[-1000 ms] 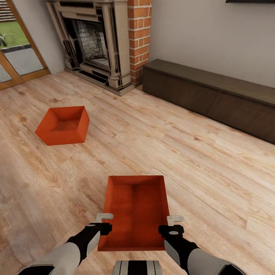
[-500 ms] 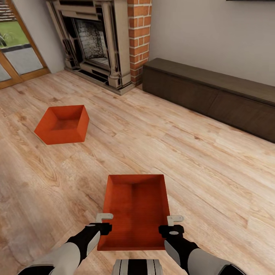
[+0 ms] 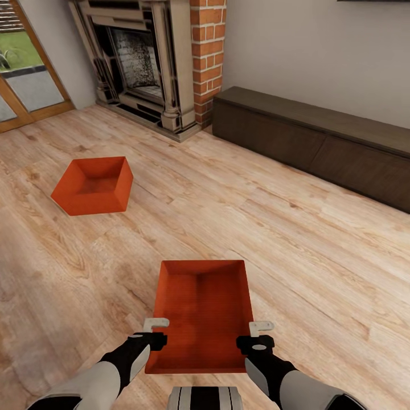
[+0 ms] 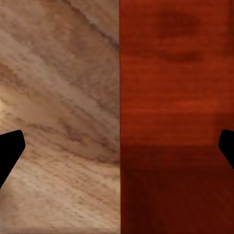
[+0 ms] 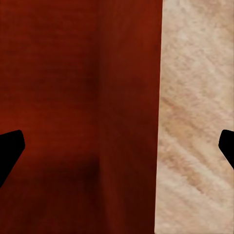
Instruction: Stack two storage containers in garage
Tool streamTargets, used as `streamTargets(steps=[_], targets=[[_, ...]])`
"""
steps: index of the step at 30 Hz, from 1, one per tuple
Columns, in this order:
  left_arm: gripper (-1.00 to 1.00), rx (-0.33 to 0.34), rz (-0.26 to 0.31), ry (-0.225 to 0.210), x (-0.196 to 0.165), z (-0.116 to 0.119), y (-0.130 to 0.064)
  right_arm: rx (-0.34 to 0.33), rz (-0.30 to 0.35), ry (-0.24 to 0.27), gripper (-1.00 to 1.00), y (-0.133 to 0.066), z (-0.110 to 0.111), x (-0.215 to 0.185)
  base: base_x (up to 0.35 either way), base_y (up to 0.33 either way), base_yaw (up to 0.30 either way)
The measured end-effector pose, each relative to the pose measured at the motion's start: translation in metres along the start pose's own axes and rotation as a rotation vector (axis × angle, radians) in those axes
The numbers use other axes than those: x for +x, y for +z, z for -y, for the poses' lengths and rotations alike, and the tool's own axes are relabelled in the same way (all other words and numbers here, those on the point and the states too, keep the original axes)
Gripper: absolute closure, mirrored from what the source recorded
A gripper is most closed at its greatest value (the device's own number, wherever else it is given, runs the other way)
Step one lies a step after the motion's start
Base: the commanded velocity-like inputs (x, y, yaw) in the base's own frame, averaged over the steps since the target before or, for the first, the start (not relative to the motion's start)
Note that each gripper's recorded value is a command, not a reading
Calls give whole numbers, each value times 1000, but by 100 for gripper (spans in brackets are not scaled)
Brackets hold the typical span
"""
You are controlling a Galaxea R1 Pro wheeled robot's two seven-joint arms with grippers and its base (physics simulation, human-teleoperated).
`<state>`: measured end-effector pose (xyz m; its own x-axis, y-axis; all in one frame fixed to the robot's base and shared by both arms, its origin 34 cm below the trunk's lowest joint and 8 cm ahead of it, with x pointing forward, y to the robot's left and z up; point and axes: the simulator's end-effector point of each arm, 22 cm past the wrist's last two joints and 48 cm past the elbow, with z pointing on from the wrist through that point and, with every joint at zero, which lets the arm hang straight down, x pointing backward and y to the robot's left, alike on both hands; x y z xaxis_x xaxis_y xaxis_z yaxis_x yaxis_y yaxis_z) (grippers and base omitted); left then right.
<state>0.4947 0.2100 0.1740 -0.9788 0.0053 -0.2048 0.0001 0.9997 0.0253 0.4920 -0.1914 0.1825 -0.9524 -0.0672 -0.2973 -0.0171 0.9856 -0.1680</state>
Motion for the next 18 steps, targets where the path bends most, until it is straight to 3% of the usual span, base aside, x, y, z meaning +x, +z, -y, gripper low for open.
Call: streamTargets(steps=[18], targets=[[-100, -5, 1, -3, 0, -4, 0, 0, 0, 2, -100, 0, 0, 0, 0, 0, 0]])
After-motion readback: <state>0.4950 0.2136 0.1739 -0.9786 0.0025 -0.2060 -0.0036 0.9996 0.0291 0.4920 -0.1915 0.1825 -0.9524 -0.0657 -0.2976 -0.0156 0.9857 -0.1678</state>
